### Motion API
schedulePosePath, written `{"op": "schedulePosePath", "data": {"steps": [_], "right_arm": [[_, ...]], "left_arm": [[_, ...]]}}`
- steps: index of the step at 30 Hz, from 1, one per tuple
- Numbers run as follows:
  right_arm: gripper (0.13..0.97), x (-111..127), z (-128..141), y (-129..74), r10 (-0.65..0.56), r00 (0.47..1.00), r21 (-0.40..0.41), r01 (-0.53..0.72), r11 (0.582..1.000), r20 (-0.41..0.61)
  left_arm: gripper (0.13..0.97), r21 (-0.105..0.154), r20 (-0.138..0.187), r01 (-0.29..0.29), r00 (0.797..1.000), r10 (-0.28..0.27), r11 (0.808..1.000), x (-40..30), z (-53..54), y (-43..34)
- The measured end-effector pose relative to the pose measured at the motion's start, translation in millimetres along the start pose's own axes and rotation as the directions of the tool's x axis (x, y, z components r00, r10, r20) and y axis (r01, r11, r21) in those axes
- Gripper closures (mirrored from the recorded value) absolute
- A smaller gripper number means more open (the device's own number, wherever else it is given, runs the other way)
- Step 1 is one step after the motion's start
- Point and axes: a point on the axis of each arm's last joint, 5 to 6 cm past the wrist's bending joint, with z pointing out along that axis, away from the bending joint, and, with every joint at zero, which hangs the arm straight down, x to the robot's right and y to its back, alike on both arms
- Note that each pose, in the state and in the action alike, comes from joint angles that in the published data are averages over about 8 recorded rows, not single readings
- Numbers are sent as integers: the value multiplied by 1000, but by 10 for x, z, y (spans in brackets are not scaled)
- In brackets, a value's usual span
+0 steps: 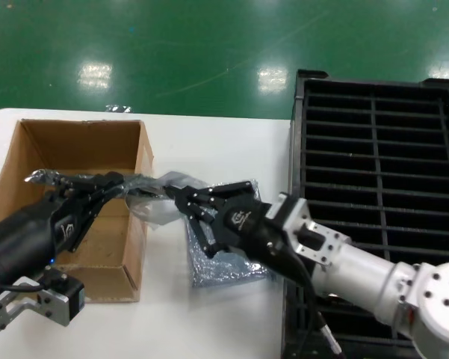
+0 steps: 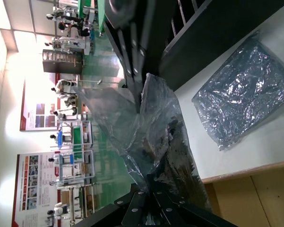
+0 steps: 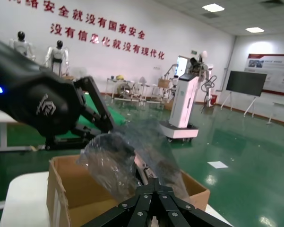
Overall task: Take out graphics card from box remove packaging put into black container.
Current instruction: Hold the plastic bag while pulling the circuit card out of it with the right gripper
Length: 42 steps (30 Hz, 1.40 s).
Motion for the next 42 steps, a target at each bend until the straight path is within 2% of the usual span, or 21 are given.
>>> {"op": "schedulePosePath", "data": {"steps": [8, 16, 25, 33, 42], "right_arm": [[962, 36, 235, 44, -54, 998, -31, 54, 998, 21], [962, 59, 289, 57, -100, 994, -36, 101, 994, 32], [921, 112, 259, 58, -122, 992, -26, 123, 992, 25], [814, 124, 314, 71, -117, 993, -22, 117, 993, 25], [784, 96, 439, 80, -93, 995, -25, 94, 995, 28]], "left_arm": [[958, 0, 0, 0, 1000, 0, 1000, 0, 0, 0], [958, 0, 0, 0, 1000, 0, 1000, 0, 0, 0], [958, 0, 0, 0, 1000, 0, 1000, 0, 0, 0], [958, 0, 0, 0, 1000, 0, 1000, 0, 0, 0], [958, 0, 0, 0, 1000, 0, 1000, 0, 0, 0]]}}
